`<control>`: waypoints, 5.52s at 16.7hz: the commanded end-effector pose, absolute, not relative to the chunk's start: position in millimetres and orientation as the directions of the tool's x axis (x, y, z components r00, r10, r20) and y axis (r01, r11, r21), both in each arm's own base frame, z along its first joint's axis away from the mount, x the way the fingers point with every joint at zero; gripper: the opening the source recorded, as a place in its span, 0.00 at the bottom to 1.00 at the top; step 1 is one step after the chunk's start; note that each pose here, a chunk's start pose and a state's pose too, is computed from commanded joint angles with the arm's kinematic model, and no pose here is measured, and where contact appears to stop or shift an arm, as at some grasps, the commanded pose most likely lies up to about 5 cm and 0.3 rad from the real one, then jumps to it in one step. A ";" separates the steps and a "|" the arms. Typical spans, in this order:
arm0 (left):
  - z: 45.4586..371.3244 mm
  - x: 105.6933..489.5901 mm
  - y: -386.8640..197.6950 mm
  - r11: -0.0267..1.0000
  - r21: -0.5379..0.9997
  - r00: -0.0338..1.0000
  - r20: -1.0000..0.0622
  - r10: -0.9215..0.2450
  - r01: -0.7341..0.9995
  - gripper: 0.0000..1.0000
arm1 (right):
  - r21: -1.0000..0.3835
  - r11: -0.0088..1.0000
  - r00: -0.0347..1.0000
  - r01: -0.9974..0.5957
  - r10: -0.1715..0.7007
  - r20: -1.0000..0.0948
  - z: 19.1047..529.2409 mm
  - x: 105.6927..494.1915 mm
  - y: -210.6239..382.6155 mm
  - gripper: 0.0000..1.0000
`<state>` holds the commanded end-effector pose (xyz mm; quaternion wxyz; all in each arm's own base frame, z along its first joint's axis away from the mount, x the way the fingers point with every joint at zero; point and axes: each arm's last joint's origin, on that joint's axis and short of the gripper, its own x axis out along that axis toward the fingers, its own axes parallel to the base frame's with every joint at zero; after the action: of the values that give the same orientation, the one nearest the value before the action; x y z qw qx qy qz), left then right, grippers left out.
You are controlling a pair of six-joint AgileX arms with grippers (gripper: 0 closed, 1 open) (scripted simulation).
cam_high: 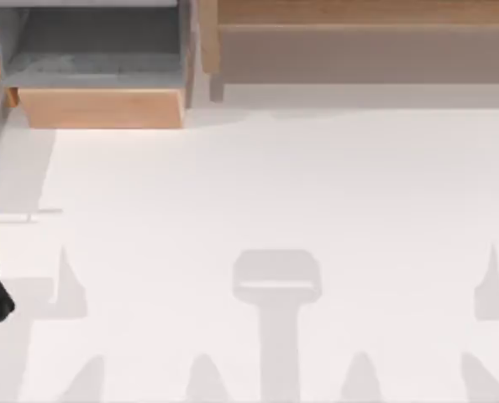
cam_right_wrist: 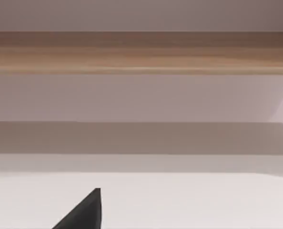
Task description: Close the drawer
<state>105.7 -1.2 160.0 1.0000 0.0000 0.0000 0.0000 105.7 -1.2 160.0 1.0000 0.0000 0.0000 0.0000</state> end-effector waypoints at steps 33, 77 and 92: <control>234.6 246.5 -50.3 0.992 0.121 0.996 0.089 0.033 -0.043 1.00 | 0.000 1.000 1.000 0.000 0.000 0.000 160.0 105.7 -1.2 1.00; 95.1 254.4 174.1 0.000 1.000 1.000 0.000 -0.020 0.000 0.62 | 0.000 1.000 1.000 0.000 0.000 0.000 160.0 105.7 -1.2 1.00; 95.1 254.4 174.1 0.000 1.000 1.000 0.000 -0.020 0.000 0.00 | 0.000 1.000 1.000 0.000 0.000 0.000 160.0 105.7 -1.2 1.00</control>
<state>254.4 174.1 95.1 0.7069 0.7072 -0.0071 -0.0071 105.7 -1.2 160.0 1.0000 0.0000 0.0000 0.0000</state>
